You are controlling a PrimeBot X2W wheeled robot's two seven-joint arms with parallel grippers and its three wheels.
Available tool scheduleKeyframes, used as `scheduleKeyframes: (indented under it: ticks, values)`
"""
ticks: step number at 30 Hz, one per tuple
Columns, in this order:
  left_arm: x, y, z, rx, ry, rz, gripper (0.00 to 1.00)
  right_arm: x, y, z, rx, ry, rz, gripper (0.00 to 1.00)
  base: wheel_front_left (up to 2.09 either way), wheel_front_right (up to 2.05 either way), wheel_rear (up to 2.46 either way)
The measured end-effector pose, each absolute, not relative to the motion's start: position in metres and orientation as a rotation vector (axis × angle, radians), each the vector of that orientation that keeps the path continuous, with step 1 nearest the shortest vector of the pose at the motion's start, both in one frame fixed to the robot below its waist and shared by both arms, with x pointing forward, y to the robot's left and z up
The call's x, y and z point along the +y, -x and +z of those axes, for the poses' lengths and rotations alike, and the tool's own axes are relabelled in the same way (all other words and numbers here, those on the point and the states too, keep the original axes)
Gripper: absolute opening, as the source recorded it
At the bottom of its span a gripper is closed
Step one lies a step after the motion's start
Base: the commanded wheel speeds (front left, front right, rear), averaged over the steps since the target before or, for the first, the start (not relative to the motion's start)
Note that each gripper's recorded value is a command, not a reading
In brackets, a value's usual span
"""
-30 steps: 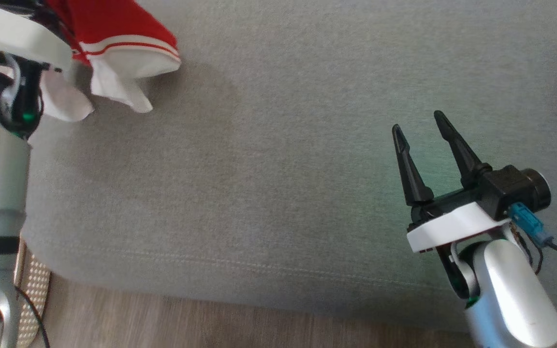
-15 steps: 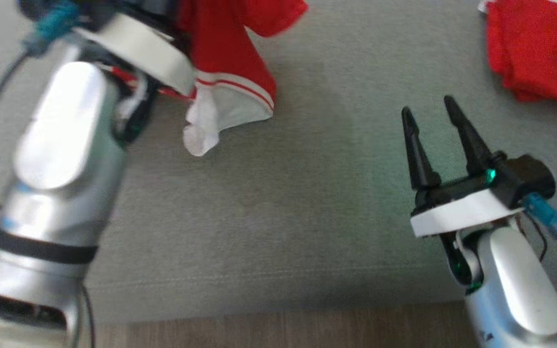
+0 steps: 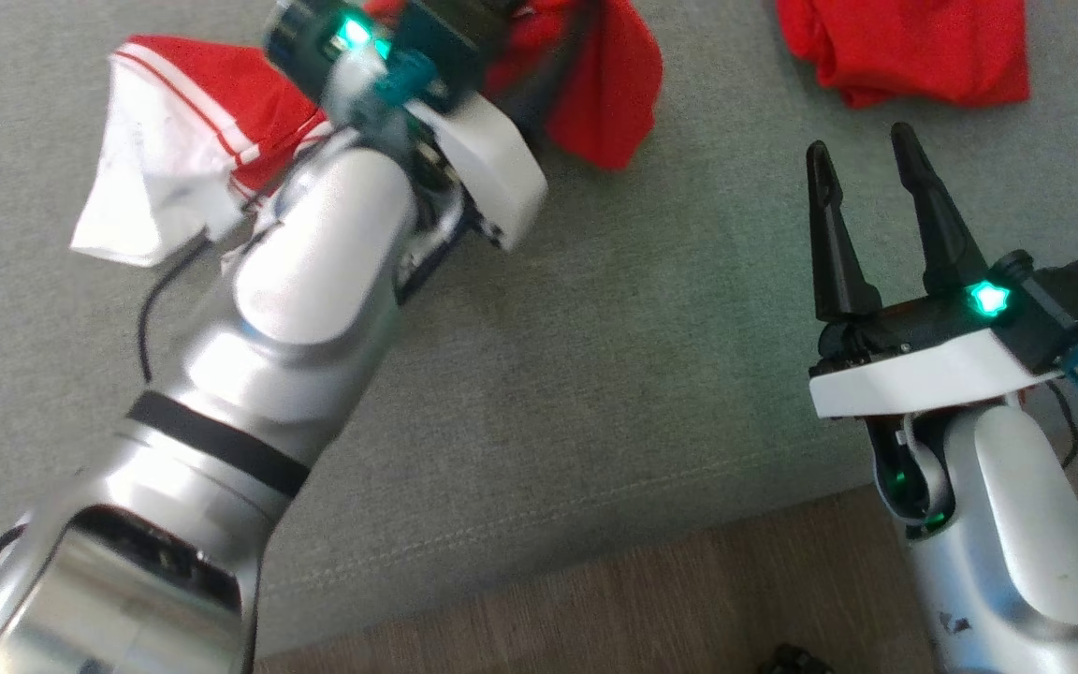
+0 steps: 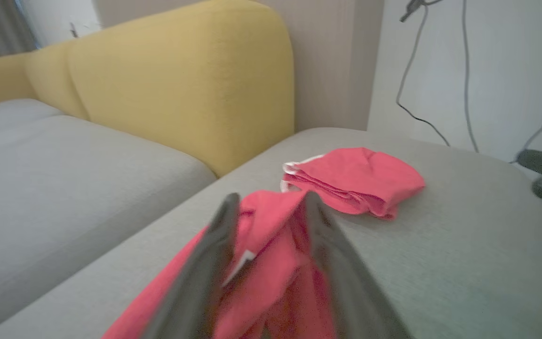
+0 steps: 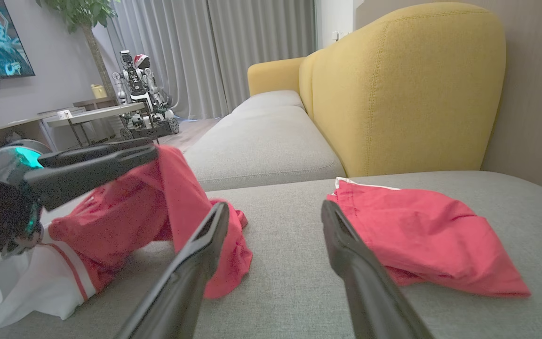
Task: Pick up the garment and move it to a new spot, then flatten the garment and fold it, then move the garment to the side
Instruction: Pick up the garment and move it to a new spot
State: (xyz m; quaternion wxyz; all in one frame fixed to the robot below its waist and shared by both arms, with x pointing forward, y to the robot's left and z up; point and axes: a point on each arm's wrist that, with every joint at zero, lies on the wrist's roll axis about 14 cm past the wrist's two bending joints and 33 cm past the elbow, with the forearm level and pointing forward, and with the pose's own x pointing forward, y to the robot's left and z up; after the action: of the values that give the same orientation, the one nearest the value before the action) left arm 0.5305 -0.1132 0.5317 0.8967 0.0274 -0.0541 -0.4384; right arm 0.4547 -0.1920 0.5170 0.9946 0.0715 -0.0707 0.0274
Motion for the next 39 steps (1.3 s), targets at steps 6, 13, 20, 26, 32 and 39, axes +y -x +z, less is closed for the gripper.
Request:
scheduleKeyframes:
  ticks: [6, 13, 20, 26, 32, 39]
  values:
    - [-0.131, -0.509, 0.515, -0.06, -0.038, -0.993, 1.0, -0.197, -0.454, 0.516, -0.139, -0.142, 0.039, 1.0, 0.0, 0.0, 0.0]
    - [-0.099, -0.52, 0.546, -0.114, -0.002, -0.88, 1.0, -0.174, -0.463, 0.523, -0.162, -0.155, 0.102, 1.0, 0.0, 0.0, 0.0]
    - [-0.016, -0.52, 0.581, -0.209, 0.067, -0.631, 1.0, -0.143, -0.466, 0.533, -0.183, -0.131, 0.183, 1.0, 0.0, 0.0, 0.0]
    - [0.061, -0.477, 0.548, -0.133, 0.105, -0.424, 1.0, -0.127, -0.453, 0.521, -0.138, -0.117, 0.216, 1.0, 0.0, 0.0, 0.0]
    - [0.111, -0.426, 0.535, -0.111, 0.178, -0.253, 1.0, -0.111, -0.436, 0.523, -0.129, -0.109, 0.258, 1.0, 0.0, 0.0, 0.0]
    - [0.14, -0.359, 0.507, -0.059, 0.246, -0.126, 1.0, -0.107, -0.411, 0.519, -0.104, -0.098, 0.269, 1.0, 0.0, 0.0, 0.0]
